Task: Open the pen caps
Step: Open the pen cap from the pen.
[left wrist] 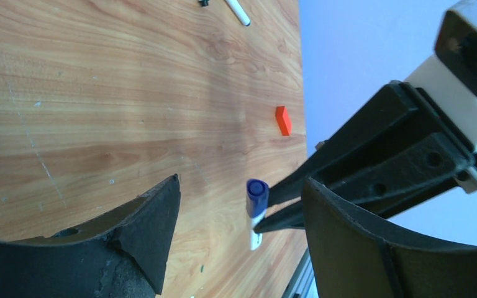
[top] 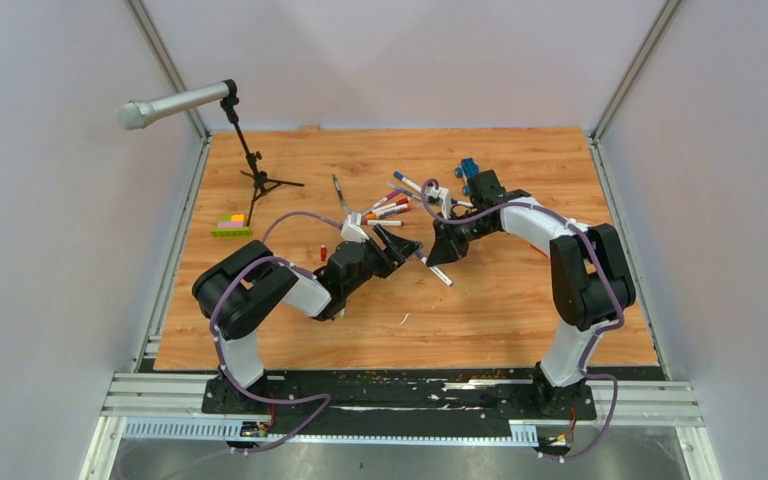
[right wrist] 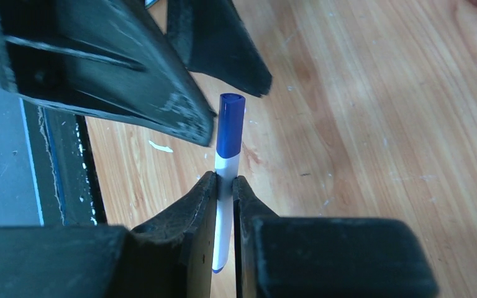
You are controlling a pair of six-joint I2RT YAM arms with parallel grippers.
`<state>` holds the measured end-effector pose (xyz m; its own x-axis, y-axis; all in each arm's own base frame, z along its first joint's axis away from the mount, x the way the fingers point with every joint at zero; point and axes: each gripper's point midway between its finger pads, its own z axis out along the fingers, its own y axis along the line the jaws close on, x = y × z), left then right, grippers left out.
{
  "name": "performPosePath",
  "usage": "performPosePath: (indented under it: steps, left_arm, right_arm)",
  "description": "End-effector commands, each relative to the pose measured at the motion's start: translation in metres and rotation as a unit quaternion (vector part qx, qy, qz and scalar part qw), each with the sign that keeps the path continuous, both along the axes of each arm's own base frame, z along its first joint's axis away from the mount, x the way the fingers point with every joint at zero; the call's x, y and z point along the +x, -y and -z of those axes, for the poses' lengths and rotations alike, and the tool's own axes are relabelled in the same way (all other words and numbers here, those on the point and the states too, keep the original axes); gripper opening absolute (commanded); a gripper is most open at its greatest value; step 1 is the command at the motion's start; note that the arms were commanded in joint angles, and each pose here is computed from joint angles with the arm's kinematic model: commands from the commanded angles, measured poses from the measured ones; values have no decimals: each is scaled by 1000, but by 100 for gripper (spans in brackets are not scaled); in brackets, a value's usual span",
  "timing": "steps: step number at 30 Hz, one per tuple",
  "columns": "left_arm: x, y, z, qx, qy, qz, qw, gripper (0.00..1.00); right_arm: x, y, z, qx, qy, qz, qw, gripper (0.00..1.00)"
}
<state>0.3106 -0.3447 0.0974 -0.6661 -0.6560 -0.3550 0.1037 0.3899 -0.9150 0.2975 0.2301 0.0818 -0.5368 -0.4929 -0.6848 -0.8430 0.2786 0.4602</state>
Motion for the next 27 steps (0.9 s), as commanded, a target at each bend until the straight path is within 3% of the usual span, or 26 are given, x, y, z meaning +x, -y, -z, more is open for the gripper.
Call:
performPosePath:
  steps: [1, 13, 18, 20, 24, 27]
  left_arm:
    - [8, 8, -6, -17, 9, -12, 1000, 74]
    - [8, 16, 2, -14, -1, -7, 1000, 43]
    - [8, 15, 9, 2, -5, -7, 1000, 42]
    - [8, 14, 11, 7, -4, -7, 1000, 39]
    - [9, 14, 16, 21, -5, -6, 1000, 38]
    - [9, 14, 18, 25, -4, -5, 1000, 37]
  right_arm:
    - [-4, -14, -13, 36, 0, -17, 999, 0]
    - [-6, -16, -5, 26, -7, -18, 999, 0]
    - [-5, -16, -1, 17, -5, -15, 1000, 0]
    - [-2, -15, 2, 12, -3, -9, 1000, 7]
    - [-2, -12, 4, 4, 6, -10, 1000, 37]
    - [-4, -10, 10, -3, 5, -9, 1000, 49]
